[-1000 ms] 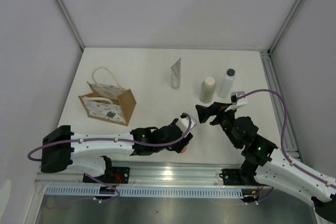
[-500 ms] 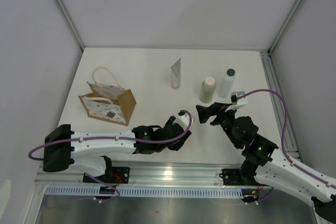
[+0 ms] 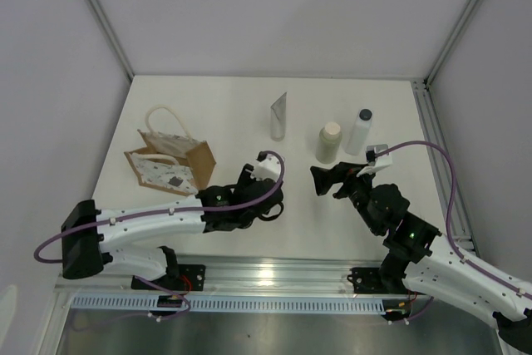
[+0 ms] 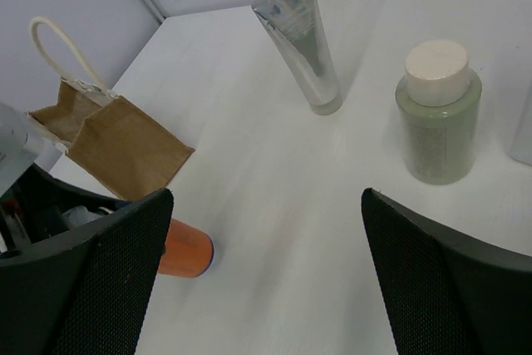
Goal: Place the personal care products into the canvas bag
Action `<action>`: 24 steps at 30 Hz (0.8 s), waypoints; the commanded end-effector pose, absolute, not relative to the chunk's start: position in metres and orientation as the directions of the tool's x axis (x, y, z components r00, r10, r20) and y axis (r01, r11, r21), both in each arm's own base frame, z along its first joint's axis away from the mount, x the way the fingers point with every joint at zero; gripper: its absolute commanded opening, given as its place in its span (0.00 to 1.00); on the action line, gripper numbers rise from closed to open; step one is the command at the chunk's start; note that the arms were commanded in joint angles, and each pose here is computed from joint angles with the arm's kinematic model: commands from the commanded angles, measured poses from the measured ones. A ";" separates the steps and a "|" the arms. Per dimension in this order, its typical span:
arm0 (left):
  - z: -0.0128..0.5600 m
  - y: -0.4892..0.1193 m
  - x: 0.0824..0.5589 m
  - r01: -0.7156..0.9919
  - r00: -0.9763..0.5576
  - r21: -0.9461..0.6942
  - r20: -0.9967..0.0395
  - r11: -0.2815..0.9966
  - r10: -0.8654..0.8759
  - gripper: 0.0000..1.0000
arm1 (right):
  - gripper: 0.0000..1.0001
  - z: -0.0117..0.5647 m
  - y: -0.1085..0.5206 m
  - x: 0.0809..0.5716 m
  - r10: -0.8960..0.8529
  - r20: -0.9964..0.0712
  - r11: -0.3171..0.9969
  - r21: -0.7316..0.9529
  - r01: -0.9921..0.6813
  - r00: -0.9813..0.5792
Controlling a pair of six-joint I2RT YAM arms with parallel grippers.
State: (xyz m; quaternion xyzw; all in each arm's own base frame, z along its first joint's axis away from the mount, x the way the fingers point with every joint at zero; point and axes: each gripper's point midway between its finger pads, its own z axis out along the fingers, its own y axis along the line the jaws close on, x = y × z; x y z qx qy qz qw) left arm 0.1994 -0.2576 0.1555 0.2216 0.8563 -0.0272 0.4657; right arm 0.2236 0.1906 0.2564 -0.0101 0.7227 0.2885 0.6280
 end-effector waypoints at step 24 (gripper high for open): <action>0.373 -0.031 0.314 -0.327 -0.157 -0.182 -0.957 0.927 -0.243 0.00 | 1.00 0.287 0.188 0.222 0.422 -0.888 0.800 0.460 -0.385 -0.184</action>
